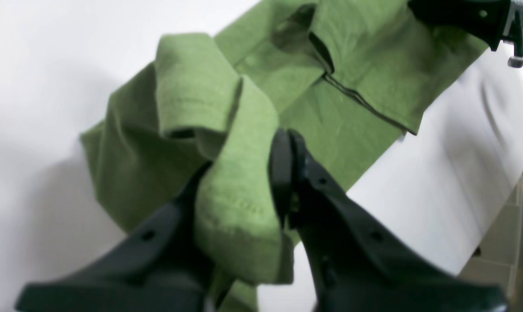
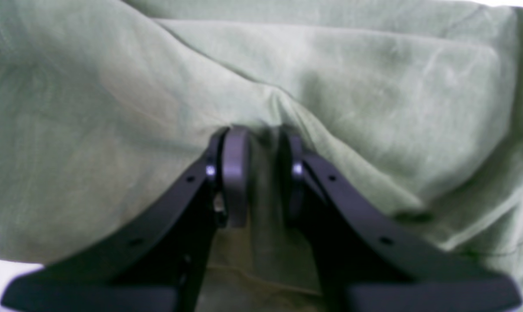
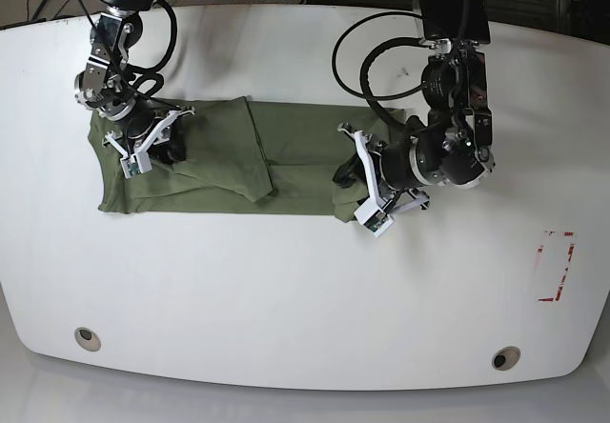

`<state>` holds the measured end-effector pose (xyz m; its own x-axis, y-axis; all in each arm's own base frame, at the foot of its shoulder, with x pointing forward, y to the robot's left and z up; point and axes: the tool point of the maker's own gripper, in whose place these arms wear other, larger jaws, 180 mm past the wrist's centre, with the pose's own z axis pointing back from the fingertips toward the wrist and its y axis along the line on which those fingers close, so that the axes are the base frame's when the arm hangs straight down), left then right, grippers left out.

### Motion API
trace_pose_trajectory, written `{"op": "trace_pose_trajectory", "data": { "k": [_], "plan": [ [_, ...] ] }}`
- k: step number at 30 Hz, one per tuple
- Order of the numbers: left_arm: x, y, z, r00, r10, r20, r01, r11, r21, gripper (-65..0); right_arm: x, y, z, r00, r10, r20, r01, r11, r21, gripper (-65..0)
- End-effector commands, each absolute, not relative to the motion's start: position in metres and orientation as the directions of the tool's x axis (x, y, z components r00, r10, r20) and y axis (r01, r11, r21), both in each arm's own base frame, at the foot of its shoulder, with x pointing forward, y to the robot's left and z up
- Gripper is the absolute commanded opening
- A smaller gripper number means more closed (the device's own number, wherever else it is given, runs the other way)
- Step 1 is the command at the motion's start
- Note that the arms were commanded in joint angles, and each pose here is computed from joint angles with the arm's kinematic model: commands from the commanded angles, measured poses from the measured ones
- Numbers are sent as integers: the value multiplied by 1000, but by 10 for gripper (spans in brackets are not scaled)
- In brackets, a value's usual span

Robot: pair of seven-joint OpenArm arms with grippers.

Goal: Layout the t-shirt on the table in an organized manner, then fold the t-shirt properly
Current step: 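Lift the strip's end with the left gripper and carry it toward the right gripper, then lower the held end onto the strip's middle with the left gripper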

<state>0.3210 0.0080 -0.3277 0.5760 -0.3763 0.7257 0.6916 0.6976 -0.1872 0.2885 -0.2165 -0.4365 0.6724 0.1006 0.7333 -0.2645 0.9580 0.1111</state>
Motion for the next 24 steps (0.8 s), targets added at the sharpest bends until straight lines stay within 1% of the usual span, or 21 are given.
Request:
{"op": "trace_pose_trajectory", "data": {
  "k": [1, 2, 6, 9, 16, 18, 20, 24],
  "plan": [
    [333, -4, -306, 531, -331, 780, 703, 686, -188, -603, 267, -226, -458, 759, 173, 627, -272, 960, 64, -528],
    [333, -6, -306, 533, -326, 780, 702, 686, -193, -589, 267, -226, -458, 759, 173, 627, -272, 960, 64, -528],
    [333, -11, -304, 531, -319, 785, 704, 681, -200, -493, 267, -226, -458, 759, 173, 627, -272, 960, 64, -528],
    [333, -21, -299, 534, -294, 793, 703, 676, -223, -435, 267, -226, -458, 760, 174, 626, -272, 960, 64, -528],
    [338, -38, -286, 536, -271, 800, 700, 673, -241, -332, 266, -226, -459, 766, 177, 617, -273, 960, 64, -528],
    [338, -41, -283, 530, -273, 803, 706, 667, -239, -306, 265, -226, -460, 774, 182, 606, -274, 960, 62, -528],
    [338, -43, -277, 513, -277, 813, 716, 661, -226, -296, 265, -226, -459, 774, 185, 605, -276, 959, 59, -528],
    [335, -48, -269, 483, -289, 827, 735, 647, -203, -297, 268, -227, -454, 763, 195, 616, -282, 958, 45, -528]
  ]
}}
